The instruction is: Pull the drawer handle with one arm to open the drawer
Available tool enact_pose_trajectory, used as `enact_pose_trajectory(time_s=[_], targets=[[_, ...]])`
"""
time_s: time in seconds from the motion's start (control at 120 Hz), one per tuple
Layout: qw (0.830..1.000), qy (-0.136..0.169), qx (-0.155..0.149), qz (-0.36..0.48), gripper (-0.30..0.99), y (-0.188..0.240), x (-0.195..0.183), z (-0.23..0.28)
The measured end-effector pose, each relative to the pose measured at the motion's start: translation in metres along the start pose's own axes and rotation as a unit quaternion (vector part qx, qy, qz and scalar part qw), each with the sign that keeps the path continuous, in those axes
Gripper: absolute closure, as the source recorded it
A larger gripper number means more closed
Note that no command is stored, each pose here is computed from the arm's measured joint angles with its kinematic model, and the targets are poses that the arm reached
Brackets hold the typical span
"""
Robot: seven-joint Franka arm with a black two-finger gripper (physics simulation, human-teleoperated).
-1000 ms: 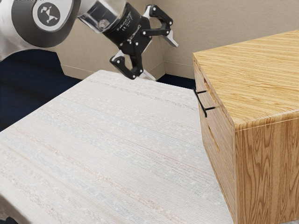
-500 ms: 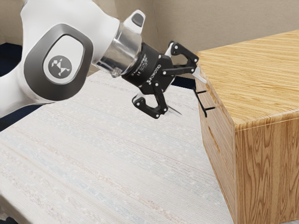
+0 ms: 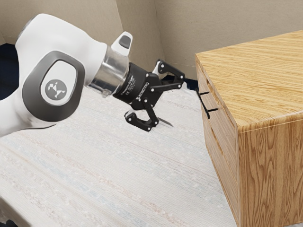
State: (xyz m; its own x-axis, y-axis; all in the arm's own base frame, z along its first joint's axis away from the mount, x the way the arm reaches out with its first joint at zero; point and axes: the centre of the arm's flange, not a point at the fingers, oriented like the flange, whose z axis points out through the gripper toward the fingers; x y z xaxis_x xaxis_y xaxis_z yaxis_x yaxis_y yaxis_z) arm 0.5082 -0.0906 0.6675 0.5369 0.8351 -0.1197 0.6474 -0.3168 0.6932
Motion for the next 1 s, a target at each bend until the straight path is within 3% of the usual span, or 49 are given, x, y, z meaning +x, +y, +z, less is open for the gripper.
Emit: enact_pose_trajectory(time_s=[0.183,0.433,1.0], targets=[[1.000,0.018,-0.014,0.005,0.11,-0.006,0.036,-0.017],[1.000,0.000,-0.019,0.008,0.13,-0.009,0.059,0.020],[0.996,-0.019,-0.039,0.075,0.19,0.008,0.026,0.049]])
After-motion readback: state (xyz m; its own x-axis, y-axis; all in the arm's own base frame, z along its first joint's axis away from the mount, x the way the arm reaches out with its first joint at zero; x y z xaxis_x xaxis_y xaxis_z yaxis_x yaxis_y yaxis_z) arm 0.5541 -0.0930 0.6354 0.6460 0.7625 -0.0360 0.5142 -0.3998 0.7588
